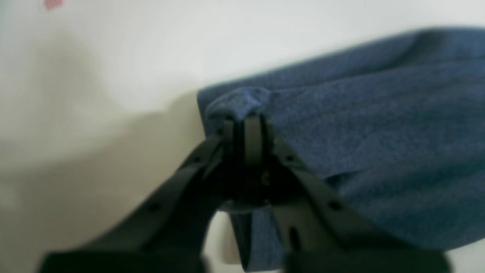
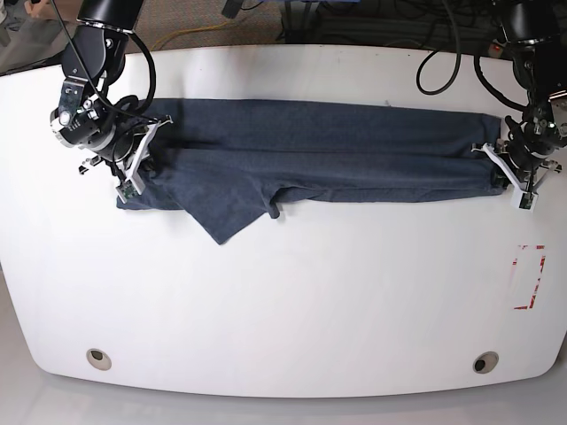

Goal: Fold the T-shirt properly
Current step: 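Fold the hem over toward the collar with both grippers and release, then grasp the folded edge with both grippers and fold it over again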

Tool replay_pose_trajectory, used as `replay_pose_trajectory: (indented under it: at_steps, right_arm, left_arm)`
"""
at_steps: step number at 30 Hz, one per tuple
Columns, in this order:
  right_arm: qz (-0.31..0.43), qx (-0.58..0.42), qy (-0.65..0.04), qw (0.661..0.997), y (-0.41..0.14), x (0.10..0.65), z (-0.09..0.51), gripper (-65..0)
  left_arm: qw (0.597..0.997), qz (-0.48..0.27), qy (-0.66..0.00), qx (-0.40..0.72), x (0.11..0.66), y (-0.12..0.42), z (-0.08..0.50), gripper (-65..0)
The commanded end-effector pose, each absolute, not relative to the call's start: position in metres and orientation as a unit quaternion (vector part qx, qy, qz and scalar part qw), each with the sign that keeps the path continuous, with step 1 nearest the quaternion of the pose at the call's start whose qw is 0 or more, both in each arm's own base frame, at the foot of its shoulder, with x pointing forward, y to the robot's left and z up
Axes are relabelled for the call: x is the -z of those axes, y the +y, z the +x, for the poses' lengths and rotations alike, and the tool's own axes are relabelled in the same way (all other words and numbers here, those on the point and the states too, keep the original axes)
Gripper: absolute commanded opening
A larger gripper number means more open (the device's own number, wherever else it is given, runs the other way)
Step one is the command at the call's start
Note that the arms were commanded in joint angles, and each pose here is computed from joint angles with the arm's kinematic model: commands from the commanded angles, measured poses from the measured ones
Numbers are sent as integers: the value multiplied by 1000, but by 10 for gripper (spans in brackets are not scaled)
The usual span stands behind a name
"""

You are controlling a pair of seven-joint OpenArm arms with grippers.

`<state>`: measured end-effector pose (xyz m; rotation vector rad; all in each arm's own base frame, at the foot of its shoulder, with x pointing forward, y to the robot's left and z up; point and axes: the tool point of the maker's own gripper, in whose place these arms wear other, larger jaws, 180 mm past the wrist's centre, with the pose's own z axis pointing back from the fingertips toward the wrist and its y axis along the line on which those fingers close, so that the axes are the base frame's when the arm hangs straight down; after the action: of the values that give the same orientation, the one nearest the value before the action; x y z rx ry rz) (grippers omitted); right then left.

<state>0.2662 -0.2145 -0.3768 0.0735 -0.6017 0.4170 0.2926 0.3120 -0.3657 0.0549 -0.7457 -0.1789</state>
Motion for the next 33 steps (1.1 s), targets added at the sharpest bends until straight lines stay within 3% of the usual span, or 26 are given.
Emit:
replay_pose_trajectory:
  at_steps: [1,3,5,7,9,12,16,26,33]
  right_arm:
    - [29,-201,-312,928,-221,368,274,-628]
    - [26,-193,-311,930,-226,368,270,-555]
    - [34,-183,-327,926,-225,360,271,-426]
    - [42,-176,-344,921,-225,352,274,-314]
    - [55,-170,-361,915,-222,343,277,-181]
    - [64,-171,-373,910,-218,332,291,-78]
    - [68,-168,-373,910,-217,324,314,-90]
    - [157,-191,-332,910,-167,349,378,-174]
    - [207,-192,-307,909,-144,380,398,-176]
  left_arm:
    - [923,34,-374,83,359,321,298,-458]
    - [926,32,-368,78,364,323,296,-356]
    - [927,32,-366,76,366,324,295,-242]
    - [927,32,-367,76,365,324,296,-186]
    - [925,33,-370,76,363,324,297,-174]
    - [922,35,-378,80,356,324,301,-183]
    - [912,46,-396,99,338,321,306,-187]
    - [904,47,-411,108,327,314,313,-203]
    - [901,46,-418,109,323,313,318,-217]
